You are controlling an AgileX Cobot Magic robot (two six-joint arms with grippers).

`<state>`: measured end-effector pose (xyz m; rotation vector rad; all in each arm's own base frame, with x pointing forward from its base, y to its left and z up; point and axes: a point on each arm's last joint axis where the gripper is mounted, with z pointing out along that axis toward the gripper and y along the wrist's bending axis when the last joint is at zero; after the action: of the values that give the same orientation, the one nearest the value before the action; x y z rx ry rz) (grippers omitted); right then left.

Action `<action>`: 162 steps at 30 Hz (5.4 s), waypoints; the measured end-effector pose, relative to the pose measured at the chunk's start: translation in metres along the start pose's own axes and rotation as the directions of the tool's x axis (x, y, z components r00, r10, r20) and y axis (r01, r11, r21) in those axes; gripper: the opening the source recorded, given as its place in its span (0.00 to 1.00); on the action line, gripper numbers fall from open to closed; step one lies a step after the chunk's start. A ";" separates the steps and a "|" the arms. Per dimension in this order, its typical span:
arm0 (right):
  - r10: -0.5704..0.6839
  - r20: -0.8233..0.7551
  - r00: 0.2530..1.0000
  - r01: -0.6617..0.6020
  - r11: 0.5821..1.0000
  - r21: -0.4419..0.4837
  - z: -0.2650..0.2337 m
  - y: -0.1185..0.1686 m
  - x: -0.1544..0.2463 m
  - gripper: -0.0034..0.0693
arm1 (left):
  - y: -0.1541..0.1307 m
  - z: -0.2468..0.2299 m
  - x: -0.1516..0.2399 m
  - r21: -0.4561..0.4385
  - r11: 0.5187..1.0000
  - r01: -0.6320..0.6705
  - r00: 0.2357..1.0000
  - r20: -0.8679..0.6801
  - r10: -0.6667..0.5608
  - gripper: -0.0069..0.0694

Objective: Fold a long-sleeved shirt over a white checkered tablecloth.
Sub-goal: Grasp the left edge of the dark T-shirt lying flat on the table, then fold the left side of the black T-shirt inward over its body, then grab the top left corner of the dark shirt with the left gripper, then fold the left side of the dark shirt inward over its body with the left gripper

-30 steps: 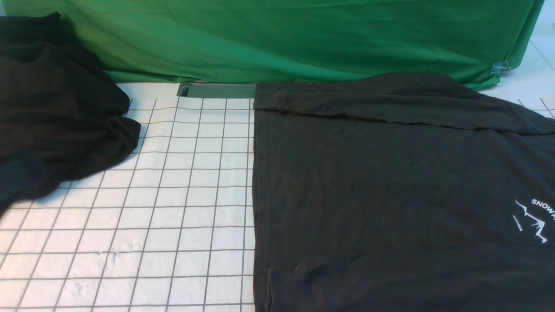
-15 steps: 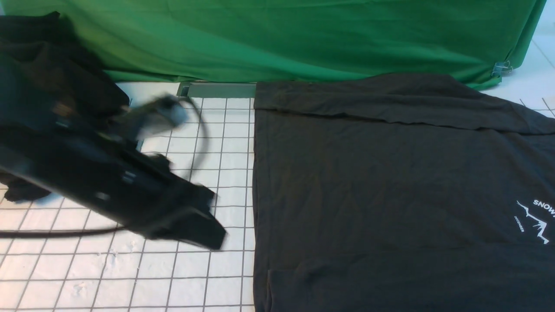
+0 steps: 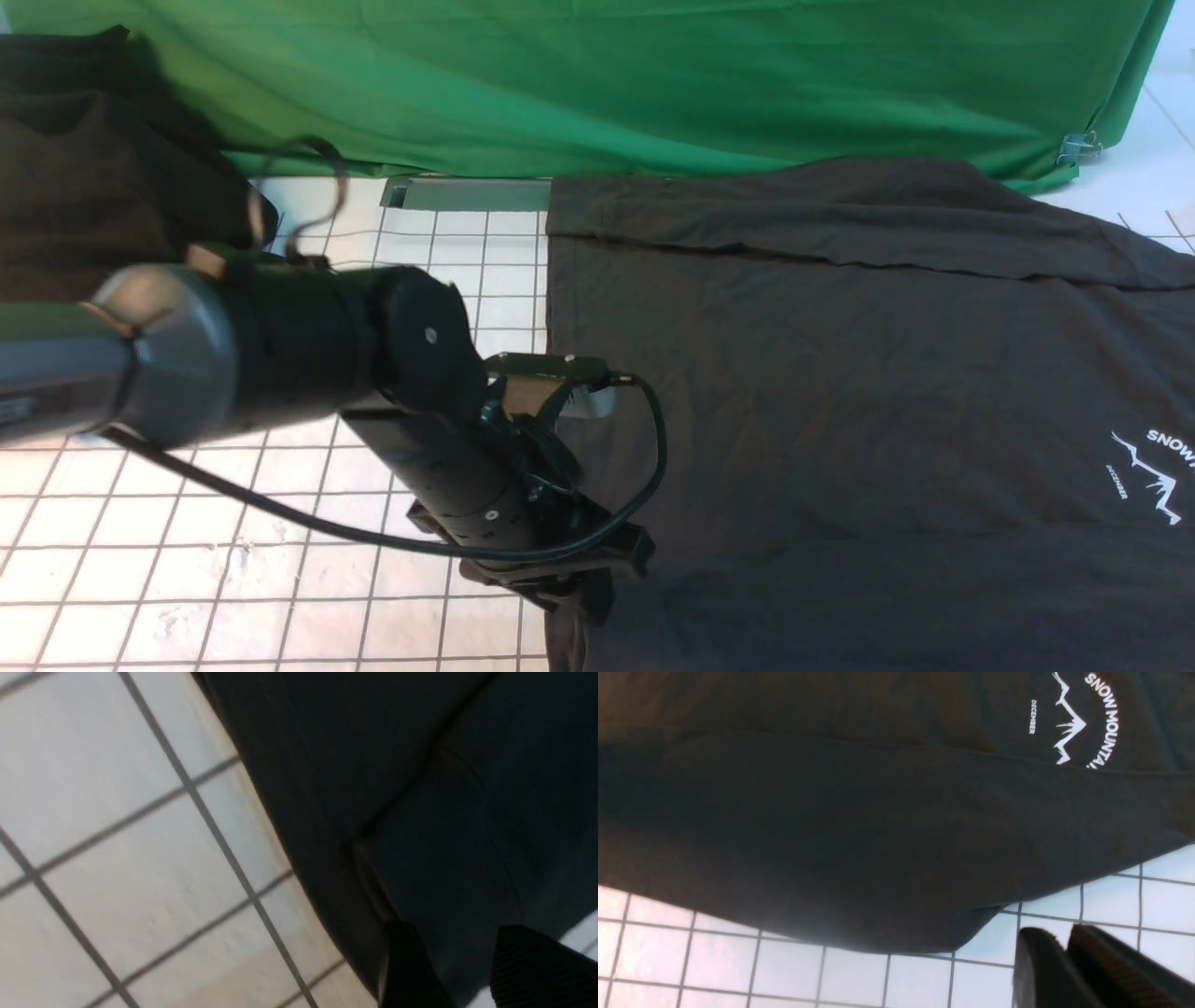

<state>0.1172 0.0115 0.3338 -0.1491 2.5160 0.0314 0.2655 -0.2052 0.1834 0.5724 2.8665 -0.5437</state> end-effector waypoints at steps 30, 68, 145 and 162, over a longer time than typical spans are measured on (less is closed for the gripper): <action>0.001 0.003 1.000 -0.001 1.000 0.000 0.000 0.000 0.000 0.21 | 0.006 0.024 -0.005 -0.009 0.999 0.036 0.999 0.013 -0.036 0.12; 0.003 0.002 1.000 -0.003 1.000 0.000 0.000 0.000 0.000 0.28 | 0.090 -0.030 -0.205 0.119 0.964 0.238 0.908 0.324 -0.265 0.45; 0.085 0.099 0.991 -0.085 0.996 -0.006 0.000 0.000 -0.009 0.37 | 0.178 0.044 -0.245 0.635 0.311 0.707 0.331 0.092 -0.939 0.11; 0.086 0.068 0.994 -0.085 0.996 -0.004 0.008 0.000 -0.013 0.37 | 0.063 -0.096 -0.202 0.330 0.776 0.537 0.788 0.132 -0.601 0.11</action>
<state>0.1319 0.0130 0.3350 -0.0401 2.4533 0.0719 0.4665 -0.1829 0.2982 -0.3596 2.7129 -1.0344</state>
